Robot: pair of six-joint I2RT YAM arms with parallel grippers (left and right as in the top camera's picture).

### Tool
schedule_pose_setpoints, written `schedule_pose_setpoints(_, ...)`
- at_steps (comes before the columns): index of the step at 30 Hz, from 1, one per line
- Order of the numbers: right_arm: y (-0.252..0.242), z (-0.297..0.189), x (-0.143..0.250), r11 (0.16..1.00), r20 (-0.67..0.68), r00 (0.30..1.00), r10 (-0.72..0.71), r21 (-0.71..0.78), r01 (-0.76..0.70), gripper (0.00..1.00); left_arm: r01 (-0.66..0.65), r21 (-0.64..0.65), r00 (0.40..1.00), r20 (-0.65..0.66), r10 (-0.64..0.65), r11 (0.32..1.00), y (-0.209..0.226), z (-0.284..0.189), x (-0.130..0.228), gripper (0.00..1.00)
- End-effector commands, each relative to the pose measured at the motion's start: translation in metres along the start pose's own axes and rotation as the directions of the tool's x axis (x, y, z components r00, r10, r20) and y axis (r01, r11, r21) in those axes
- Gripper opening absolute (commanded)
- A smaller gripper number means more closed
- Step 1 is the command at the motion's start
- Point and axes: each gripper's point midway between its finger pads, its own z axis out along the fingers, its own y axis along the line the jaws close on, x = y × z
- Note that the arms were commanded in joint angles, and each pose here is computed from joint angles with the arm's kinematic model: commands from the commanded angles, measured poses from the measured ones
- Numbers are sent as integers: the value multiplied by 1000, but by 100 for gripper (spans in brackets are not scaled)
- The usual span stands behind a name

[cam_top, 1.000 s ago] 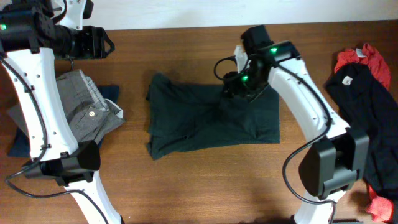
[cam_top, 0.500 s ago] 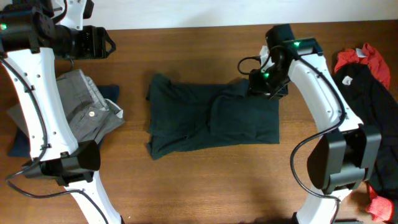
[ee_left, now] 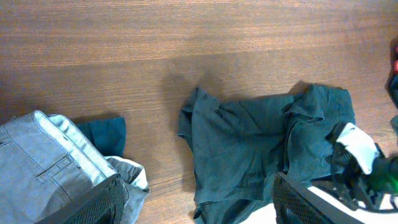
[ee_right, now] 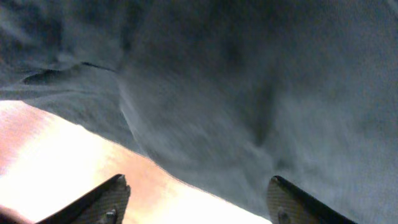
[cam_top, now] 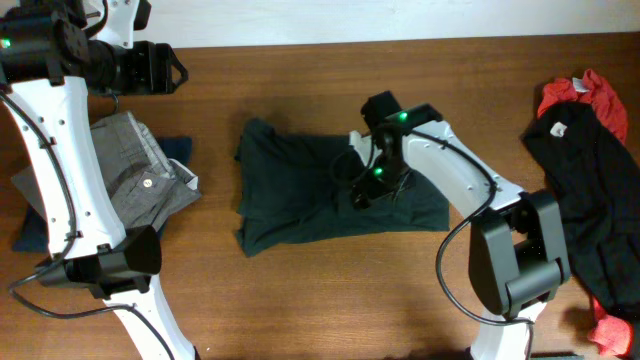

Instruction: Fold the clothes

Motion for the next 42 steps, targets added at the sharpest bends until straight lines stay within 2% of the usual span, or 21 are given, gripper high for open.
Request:
schedule_pose_setpoints(1,0,6,-4,988,-4,992,-128,87,128,78,-15,2,999,40,15,1000,-4,-15,-3,76)
schedule_pose_setpoints(6,-6,10,0,962,-45,985,-168,212,174,79,-15,2,999,40,15,1000,-4,-15,-3,76)
schedule_pose_setpoints(13,-7,27,5,951,-50,981,-189,238,196,79,-15,2,999,40,15,1000,-4,-15,-3,77)
schedule_pose_setpoints(16,-10,28,0,954,-24,988,-155,254,156,78,-15,2,999,40,15,1000,-4,-15,-3,77)
schedule_pose_setpoints(20,-13,27,-7,953,10,991,-136,276,128,63,-15,2,999,40,15,1000,-4,-15,-3,77)
schedule_pose_setpoints(24,-14,27,-11,952,27,992,-125,285,112,64,-15,2,999,40,14,1000,-4,-15,-3,77)
schedule_pose_setpoints(26,-16,26,-10,950,30,994,-106,297,93,58,-15,2,999,40,15,1000,-4,-15,-3,77)
schedule_pose_setpoints(27,-16,26,-10,950,30,994,-105,298,92,59,-15,2,999,40,15,1000,-4,-15,-4,77)
schedule_pose_setpoints(29,-15,26,-8,951,23,994,-105,294,94,69,-15,3,999,40,14,1000,-4,-15,-3,77)
schedule_pose_setpoints(31,-12,27,-5,953,8,994,-111,286,104,71,-15,2,999,40,14,1000,-4,-15,-3,77)
schedule_pose_setpoints(34,-5,29,-2,951,-6,992,-125,284,121,42,-15,2,999,40,14,1000,-4,-15,-3,77)
schedule_pose_setpoints(39,5,28,4,948,-32,989,-143,281,147,6,-15,2,999,40,14,1000,-4,-15,-3,77)
schedule_pose_setpoints(42,7,16,14,949,-49,989,-137,279,146,4,-15,2,999,40,15,1000,-4,-15,-3,77)
